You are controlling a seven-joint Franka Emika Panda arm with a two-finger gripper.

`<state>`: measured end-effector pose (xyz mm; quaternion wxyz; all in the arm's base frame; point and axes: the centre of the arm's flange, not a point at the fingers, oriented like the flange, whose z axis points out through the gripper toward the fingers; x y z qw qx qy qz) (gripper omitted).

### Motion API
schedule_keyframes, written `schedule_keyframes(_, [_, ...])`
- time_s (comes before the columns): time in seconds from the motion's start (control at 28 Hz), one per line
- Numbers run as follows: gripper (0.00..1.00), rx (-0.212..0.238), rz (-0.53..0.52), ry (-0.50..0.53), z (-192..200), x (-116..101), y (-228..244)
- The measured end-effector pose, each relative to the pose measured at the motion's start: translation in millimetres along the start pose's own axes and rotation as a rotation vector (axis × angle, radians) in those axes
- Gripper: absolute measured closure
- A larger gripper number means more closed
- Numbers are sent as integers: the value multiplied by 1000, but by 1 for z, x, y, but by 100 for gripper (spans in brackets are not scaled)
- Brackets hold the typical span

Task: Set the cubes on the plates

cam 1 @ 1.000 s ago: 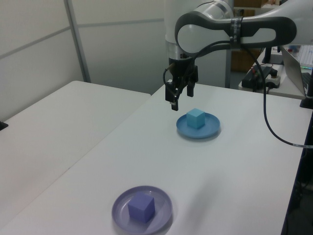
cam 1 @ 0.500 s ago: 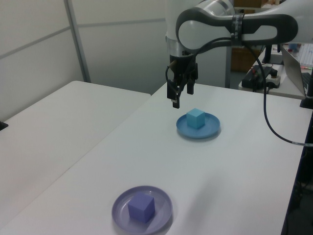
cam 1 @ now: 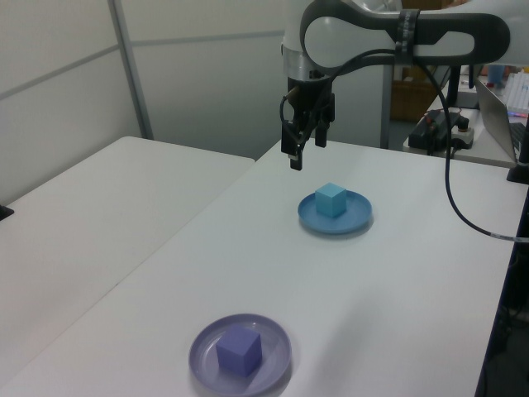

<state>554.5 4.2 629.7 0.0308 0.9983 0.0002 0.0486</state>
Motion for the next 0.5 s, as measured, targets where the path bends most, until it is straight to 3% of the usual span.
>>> schedule_keyframes(0.25, [0,5,5,-2,1,0,2])
schedule_keyframes(0.5, [0,86,-46,-38,4,-4,-6])
